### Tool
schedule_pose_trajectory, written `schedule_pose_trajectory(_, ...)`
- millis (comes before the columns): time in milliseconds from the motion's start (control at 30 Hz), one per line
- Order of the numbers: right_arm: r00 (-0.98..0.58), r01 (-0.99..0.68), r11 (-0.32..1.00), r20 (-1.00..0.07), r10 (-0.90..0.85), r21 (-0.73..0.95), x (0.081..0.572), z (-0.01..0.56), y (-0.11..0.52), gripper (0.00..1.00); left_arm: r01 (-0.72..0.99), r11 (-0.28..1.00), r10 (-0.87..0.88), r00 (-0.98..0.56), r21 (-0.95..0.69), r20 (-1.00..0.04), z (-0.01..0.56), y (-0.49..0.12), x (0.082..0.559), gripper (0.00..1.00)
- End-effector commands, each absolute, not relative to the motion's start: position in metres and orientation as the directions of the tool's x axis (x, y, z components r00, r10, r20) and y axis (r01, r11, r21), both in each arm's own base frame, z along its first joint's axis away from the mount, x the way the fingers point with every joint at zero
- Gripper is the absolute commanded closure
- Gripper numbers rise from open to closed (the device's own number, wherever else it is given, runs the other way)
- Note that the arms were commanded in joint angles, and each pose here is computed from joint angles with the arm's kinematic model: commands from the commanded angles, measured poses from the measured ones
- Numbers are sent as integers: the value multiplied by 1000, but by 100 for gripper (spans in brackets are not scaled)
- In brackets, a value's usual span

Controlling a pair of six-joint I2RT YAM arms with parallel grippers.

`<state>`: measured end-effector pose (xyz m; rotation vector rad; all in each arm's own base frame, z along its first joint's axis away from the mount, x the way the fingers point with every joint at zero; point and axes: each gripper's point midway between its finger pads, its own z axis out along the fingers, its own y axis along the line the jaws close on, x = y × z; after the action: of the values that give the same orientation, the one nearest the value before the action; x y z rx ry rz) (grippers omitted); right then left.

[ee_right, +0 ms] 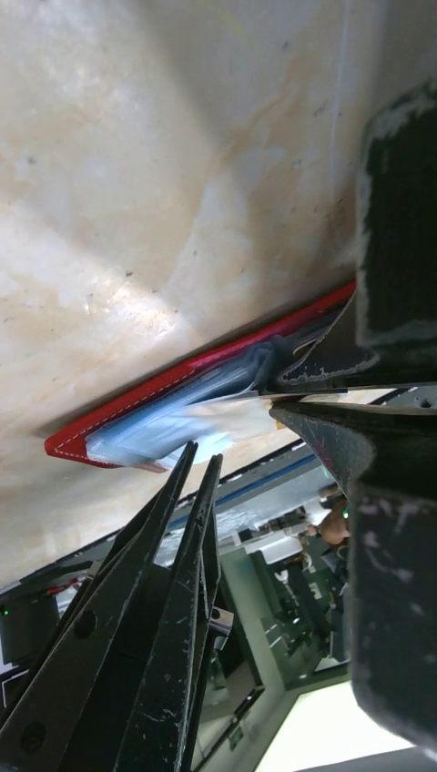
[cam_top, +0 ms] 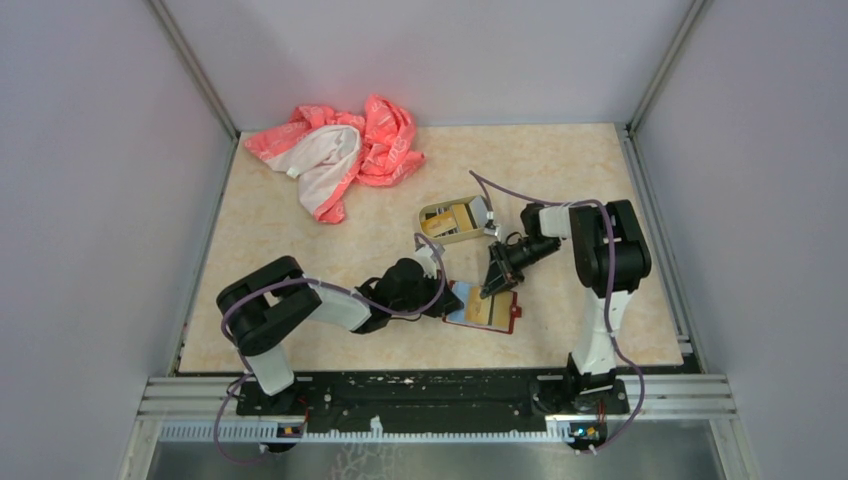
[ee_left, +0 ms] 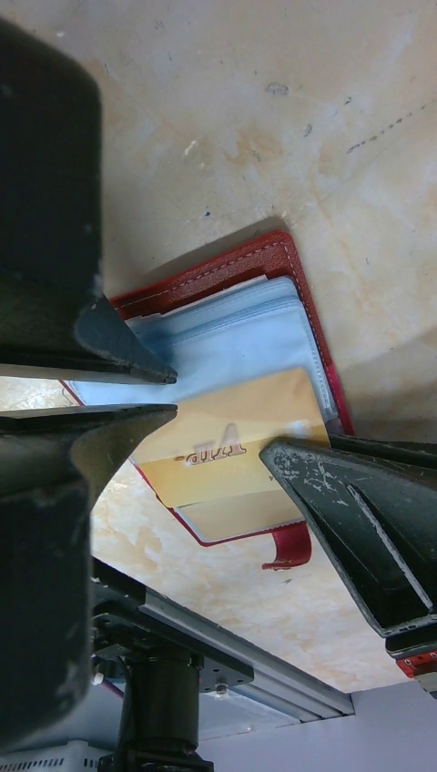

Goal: Put the credit cards into the card holder
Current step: Insert the credit card into the card holder.

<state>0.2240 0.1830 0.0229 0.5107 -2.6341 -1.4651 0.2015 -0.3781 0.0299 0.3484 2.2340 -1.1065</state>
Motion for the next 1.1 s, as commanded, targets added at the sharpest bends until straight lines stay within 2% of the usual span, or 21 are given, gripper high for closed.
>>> schedule_pose_trajectory(0, -920, -326, 442, -173, -352, 835, 238, 25, 192, 93, 480, 651, 19, -785, -588, -620, 10, -372, 198, 80)
schedule_pose_trajectory(200, -920, -331, 453, -176, -351, 827, 239, 22, 191, 87, 501, 618, 9, -776, -606, -631, 27, -377, 196, 76)
schedule_pose_trajectory(533, -920, -330, 462, -171, -354, 823, 239, 20, 190, 86, 568, 552, 0, -732, -610, -681, 85, -400, 175, 68)
schedule_pose_trajectory(867, -919, -332, 464, -170, -356, 822, 239, 20, 190, 86, 589, 664, 57, -655, -461, -754, 87, -430, 169, 71)
schedule_pose_trajectory(1067, -919, -334, 466, -172, -355, 819, 240, 20, 189, 86, 565, 738, 121, -649, -369, -751, 75, -445, 174, 71)
